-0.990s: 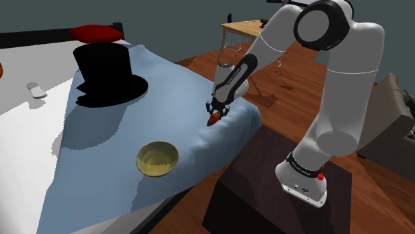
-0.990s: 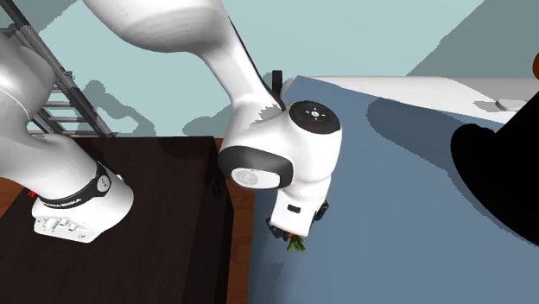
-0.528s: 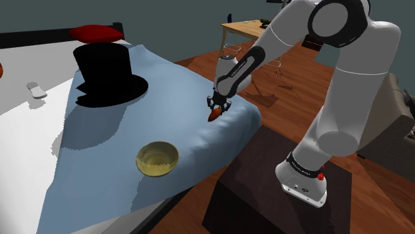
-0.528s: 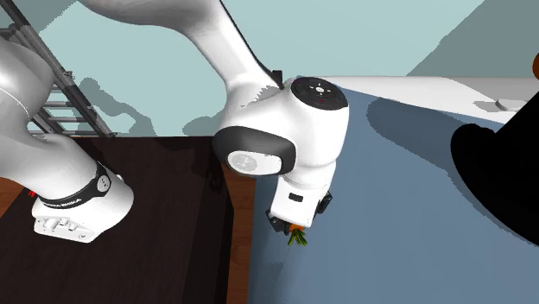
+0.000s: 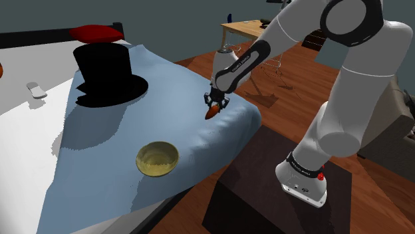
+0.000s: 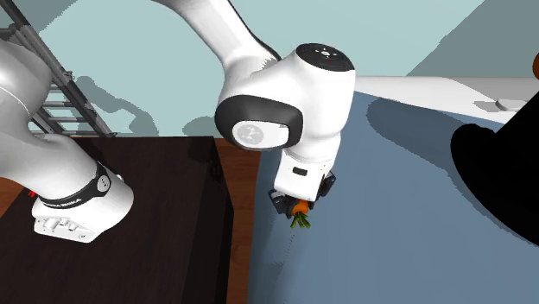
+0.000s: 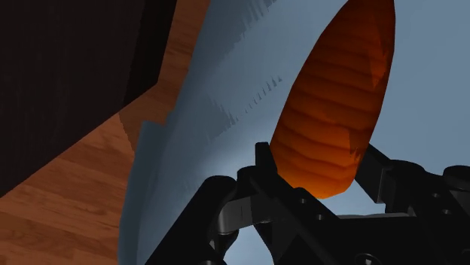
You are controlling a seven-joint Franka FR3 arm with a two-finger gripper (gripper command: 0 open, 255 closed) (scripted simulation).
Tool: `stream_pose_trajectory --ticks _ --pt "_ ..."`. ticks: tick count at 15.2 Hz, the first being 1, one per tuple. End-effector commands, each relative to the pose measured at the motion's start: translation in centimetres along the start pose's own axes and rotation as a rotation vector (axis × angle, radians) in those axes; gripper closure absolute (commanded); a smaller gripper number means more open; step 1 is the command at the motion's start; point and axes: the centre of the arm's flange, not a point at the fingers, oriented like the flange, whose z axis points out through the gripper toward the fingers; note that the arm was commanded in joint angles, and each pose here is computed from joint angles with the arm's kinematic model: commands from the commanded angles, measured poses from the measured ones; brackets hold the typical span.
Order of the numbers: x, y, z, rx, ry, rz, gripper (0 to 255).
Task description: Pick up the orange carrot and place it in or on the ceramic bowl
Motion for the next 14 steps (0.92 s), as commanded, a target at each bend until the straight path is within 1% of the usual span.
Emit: stream_pose_trajectory --ticks 1,14 --pt "-2.4 -1.0 -0.3 0.0 0.0 0.001 255" --pt "-17.4 -9.2 -1.8 0.0 0.0 0.001 255"
